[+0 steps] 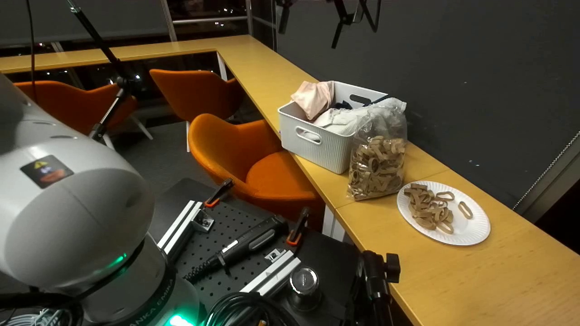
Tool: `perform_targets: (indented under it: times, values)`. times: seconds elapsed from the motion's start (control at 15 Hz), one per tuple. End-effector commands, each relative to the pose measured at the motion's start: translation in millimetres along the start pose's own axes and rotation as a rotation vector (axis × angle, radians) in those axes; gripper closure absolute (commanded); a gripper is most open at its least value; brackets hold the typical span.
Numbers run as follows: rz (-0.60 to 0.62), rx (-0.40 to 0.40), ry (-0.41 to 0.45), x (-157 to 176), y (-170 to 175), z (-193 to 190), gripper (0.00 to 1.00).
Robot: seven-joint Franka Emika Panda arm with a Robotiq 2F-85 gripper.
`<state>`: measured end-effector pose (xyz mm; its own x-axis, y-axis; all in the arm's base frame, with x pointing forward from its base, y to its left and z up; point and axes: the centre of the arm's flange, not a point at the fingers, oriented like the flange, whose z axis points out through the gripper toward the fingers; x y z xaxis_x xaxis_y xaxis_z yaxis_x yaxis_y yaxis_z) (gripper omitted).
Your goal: Move the pink shirt to the chair
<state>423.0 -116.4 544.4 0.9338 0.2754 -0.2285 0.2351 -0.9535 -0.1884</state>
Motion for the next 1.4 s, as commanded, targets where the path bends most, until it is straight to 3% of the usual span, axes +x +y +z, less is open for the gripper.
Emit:
perform_targets:
  times: [0.0,0.2,0.47,0.67,0.8,1.13,1.33]
  values:
    - [-0.071,-0.034,-0.002,69,13,10,0.00]
    - [-0.135,-0.091,0.021,142,13,21,0.00]
    - [-0.190,-0.208,0.076,228,-15,37,0.00]
    - [-0.195,-0.295,0.144,264,-29,37,0.00]
    - [-0.205,-0.328,0.183,289,-19,45,0.00]
    - [-0.290,-0.340,0.244,357,10,87,0.00]
    - [-0.372,-0.343,0.242,384,4,114,0.00]
